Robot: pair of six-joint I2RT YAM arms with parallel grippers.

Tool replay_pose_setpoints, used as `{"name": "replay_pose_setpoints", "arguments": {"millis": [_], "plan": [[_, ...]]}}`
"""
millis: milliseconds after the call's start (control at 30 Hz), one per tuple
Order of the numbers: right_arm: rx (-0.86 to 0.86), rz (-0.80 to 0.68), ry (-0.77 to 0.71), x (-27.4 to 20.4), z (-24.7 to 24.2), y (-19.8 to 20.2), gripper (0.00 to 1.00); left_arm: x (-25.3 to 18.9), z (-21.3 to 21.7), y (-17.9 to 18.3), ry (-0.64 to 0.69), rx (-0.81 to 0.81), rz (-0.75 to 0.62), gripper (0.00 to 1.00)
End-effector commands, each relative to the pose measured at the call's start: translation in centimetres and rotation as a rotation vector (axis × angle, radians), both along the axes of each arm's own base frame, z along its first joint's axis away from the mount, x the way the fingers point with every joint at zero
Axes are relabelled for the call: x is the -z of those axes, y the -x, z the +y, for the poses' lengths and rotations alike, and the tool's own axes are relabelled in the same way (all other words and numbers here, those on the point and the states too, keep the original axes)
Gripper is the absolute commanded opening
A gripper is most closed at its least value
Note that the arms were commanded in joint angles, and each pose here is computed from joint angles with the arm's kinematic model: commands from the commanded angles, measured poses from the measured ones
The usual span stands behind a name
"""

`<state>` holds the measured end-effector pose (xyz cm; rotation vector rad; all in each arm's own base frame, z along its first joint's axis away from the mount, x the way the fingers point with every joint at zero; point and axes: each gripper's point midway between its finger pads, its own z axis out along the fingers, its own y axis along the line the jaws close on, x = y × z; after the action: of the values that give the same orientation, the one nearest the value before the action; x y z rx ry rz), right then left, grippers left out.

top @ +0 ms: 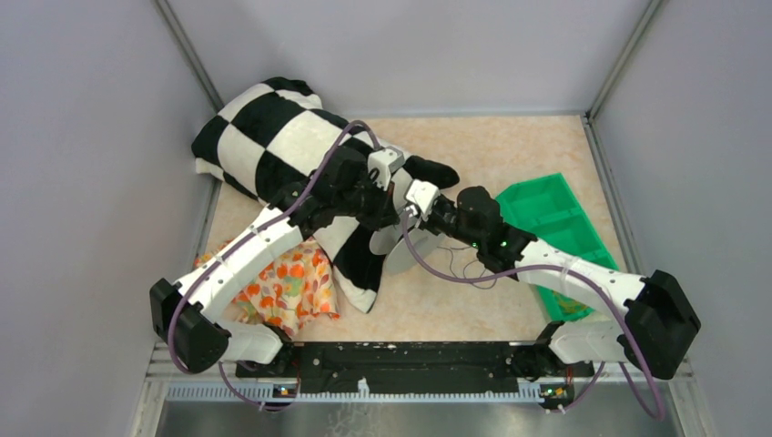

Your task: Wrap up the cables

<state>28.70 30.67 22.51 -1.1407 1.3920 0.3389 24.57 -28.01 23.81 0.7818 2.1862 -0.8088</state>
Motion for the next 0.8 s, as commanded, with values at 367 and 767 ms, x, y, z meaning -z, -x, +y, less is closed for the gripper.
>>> {"name": "replay_pose_setpoints", "arguments": {"millis": [367,767], "plan": [[0.025,0.018,-0.141,-2.8,0.4,0.6,0.00,-2.1,0.8,-0.8,0.000,-0.054,-0.049,0.17],[0.026,0.037,-0.059,-1.7,-0.1,0.7,0.00,-3.3,2.5,-1.5,-0.001,-0.166,-0.101,0.83]]}}
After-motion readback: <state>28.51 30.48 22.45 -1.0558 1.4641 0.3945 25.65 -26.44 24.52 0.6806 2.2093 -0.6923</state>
